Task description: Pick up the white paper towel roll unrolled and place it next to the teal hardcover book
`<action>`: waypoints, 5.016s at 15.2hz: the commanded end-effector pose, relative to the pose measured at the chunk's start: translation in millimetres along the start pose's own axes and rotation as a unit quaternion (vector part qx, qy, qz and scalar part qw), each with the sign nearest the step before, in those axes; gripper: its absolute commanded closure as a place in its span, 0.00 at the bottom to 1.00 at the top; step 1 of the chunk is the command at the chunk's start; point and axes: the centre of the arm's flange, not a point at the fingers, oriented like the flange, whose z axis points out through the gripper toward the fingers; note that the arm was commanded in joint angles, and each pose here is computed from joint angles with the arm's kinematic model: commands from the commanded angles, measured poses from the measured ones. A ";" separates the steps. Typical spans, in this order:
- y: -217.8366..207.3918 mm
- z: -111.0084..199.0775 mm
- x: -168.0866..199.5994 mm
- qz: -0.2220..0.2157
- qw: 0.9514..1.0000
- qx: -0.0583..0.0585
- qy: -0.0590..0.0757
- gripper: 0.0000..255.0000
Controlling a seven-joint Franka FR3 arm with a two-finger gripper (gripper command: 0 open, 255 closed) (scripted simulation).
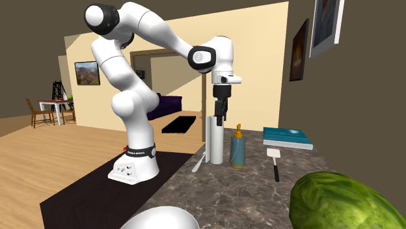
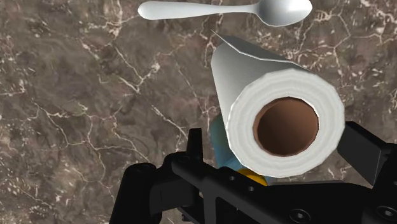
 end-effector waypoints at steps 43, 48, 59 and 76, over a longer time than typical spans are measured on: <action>-2.7 -158.3 1.0 0.000 1.000 0.000 0.000 1.00; -3.1 -184.7 1.2 0.000 1.000 0.000 0.000 1.00; -4.1 -242.8 1.6 0.000 1.000 0.000 0.000 1.00; -115.8 -242.8 11.6 0.000 1.000 0.000 0.000 1.00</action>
